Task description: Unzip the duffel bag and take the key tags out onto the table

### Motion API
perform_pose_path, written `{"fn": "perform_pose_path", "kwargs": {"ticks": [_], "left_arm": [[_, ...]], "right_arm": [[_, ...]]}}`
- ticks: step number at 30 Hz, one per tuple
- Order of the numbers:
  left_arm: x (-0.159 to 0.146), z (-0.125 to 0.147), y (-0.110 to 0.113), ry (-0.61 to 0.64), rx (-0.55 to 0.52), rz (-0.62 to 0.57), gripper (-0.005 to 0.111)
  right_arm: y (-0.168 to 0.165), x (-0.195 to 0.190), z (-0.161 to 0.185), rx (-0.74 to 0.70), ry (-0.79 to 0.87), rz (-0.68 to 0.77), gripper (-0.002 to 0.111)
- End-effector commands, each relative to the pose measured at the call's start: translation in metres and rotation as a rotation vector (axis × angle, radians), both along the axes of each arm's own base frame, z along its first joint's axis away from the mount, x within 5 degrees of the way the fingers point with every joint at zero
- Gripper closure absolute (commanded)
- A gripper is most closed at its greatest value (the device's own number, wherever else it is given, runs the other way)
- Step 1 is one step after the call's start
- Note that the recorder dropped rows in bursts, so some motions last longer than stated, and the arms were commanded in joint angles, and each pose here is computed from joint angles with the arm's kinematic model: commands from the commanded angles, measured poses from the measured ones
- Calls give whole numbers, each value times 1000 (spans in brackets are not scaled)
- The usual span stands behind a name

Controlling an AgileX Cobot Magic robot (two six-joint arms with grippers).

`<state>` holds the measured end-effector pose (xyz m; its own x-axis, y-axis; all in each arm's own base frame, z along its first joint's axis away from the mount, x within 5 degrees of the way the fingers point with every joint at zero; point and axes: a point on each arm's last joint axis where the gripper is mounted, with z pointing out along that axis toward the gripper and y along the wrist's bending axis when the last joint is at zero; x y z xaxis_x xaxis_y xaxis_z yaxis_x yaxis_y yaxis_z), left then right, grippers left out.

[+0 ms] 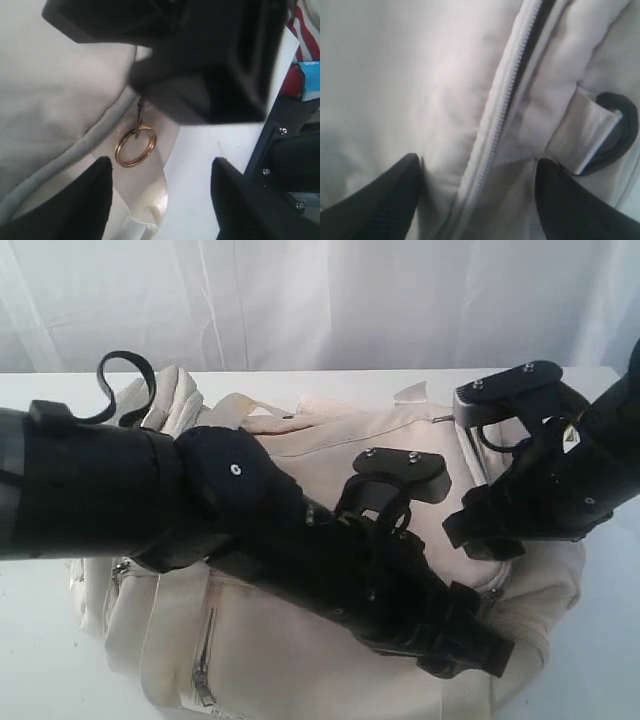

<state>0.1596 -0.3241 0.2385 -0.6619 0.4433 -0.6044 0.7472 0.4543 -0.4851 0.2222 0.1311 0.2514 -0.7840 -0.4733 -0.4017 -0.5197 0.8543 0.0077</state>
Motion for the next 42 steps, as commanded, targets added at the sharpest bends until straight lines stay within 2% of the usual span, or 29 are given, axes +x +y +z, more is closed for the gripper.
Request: {"fn": "perform_pose_path", "kwargs": {"ticks": [1,4,6,12,15,33,42], "left_arm": [[-4,-5,-7,50,-8,7,45],[-4,-9,-8,60,-4,15,45],[-3,-12,-9,61,2,19,45],[2,-13,-10,12,-2,44,45],[4,-13,-10,0,-5,58,45],[6,-12,-11,-78,-7,47,45],[3,-30,-19,-73,31,42,45]], "right_arm": [[4,6,-9,-2,36,-21,47],[5,7,-12,2,48,-25,50],[7,6,-12,20,59,-34,58],[7,5,-12,33,67,-41,96],[9,4,-12,52,81,-51,107],[14,5,-3,98,113,-65,108],[14,5,-3,97,112,-62,108]]}}
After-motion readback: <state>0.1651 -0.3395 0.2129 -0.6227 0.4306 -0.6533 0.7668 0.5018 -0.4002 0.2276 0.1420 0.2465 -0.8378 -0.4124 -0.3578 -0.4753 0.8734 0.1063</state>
